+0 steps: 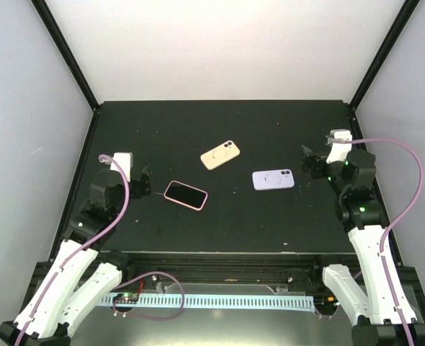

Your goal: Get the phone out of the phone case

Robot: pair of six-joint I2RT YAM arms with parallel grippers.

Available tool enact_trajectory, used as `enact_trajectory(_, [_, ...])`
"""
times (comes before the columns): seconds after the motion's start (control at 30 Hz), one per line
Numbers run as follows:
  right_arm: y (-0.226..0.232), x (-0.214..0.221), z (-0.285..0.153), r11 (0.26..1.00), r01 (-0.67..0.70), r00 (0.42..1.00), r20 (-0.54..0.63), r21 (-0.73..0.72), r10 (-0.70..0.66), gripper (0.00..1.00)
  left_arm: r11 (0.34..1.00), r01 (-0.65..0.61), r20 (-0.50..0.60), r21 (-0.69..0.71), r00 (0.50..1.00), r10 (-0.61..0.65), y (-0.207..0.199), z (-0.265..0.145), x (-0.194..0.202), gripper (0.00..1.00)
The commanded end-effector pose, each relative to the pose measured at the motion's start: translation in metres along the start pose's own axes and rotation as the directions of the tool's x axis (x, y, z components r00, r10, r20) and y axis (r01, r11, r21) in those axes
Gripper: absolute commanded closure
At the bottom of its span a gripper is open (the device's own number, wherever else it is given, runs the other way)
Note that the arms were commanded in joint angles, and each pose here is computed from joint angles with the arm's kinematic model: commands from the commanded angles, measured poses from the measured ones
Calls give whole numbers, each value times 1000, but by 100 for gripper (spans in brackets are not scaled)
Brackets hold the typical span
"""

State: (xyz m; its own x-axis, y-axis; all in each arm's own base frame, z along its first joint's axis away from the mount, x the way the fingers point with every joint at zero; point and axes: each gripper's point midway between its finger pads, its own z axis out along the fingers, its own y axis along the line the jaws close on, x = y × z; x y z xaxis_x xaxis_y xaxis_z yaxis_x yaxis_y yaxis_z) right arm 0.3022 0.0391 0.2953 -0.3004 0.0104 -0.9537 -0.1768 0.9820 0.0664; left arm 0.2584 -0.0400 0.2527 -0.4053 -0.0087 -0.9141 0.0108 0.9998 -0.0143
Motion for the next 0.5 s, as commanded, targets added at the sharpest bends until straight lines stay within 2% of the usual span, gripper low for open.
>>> enact_trajectory(0.0, [18, 11, -5, 991, 53, 999, 1, -126, -53, 2, 993, 53, -61, 109, 997, -47, -16, 3, 14, 3])
enact_trajectory(0.3, [47, 38, -10, 935, 140, 987, -30, -325, -159, 1, 980, 109, -188, 168, 979, -77, -29, 16, 38, 1])
enact_trajectory(0.47, [53, 43, -12, 919, 151, 983, -39, -363, -177, 0, 958, 231, -364, 167, 918, -158, -43, 31, 64, 1])
